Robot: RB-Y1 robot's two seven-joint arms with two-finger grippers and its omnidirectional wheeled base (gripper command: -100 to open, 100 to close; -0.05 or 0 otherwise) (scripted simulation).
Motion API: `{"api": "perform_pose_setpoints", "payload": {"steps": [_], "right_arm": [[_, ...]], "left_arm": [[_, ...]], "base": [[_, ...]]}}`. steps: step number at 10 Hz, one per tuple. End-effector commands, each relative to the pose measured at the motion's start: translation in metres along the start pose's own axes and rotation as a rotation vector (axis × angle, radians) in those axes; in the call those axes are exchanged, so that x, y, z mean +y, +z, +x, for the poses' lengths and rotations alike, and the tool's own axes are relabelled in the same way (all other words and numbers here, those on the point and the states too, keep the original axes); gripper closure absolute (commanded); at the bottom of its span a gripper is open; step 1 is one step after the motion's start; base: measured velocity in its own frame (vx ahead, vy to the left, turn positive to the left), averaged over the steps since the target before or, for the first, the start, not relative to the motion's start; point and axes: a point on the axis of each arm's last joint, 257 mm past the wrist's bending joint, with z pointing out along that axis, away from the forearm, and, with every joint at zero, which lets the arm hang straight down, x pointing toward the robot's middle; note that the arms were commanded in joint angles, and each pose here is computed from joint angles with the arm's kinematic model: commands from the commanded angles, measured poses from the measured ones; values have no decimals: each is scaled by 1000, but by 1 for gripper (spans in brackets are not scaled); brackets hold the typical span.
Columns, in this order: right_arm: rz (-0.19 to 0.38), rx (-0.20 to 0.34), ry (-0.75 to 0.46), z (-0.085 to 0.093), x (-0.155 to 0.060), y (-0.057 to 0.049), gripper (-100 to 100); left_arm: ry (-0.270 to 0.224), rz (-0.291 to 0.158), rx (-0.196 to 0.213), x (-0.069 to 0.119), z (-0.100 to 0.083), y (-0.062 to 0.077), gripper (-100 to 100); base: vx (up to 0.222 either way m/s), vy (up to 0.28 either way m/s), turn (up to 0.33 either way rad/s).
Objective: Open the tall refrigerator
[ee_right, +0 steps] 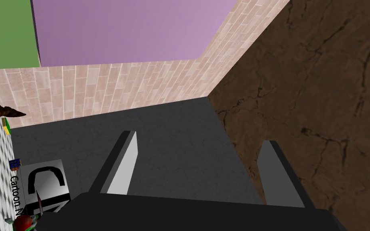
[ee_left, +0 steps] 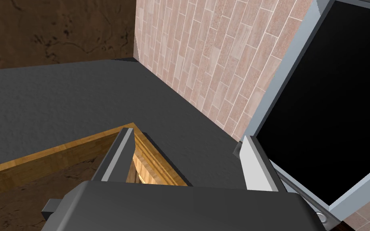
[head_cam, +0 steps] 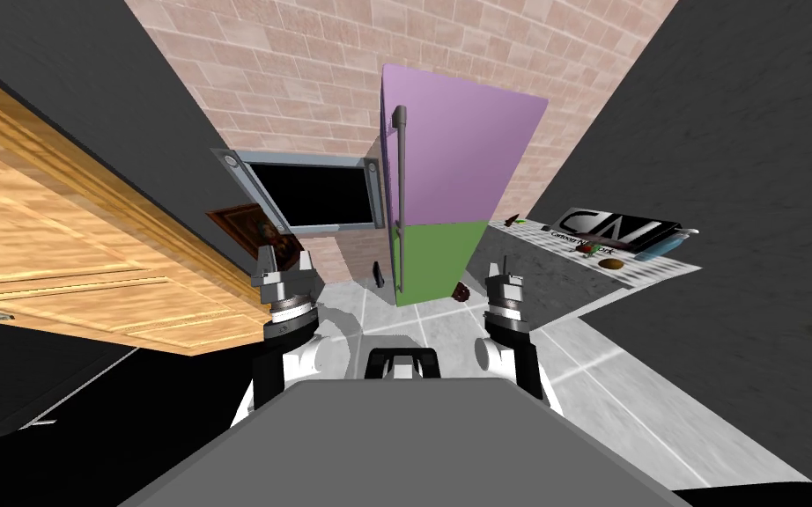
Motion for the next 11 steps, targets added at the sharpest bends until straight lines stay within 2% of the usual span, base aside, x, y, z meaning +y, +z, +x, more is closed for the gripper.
{"api": "perform_pose_setpoints", "payload": {"steps": [1,2,3,4,5,8,9,11], "right_arm": [[0,0,0,0,0,0,0],[0,0,0,0,0,0,0],[-6,48,-34,8,-1,2,-100],[-10,79,-61,15,-2,4,-100],[-11,86,-64,15,-2,4,-100],[-33,203,-182,42,-9,10,-100],[-36,212,-187,43,-9,10,-100],[-64,299,-293,65,-14,14,-100]], "left_arm": [[0,0,0,0,0,0,0],[0,0,0,0,0,0,0],[0,0,0,0,0,0,0],[0,0,0,0,0,0,0],[0,-1,0,0,0,0,0],[0,-1,0,0,0,0,0],[0,-1,0,0,0,0,0],[0,-1,0,0,0,0,0]], "base": [[0,0,0],[0,0,0],[3,14,17],[-2,33,22],[-4,27,4],[-8,42,31],[-6,45,13],[-2,57,44]]}}
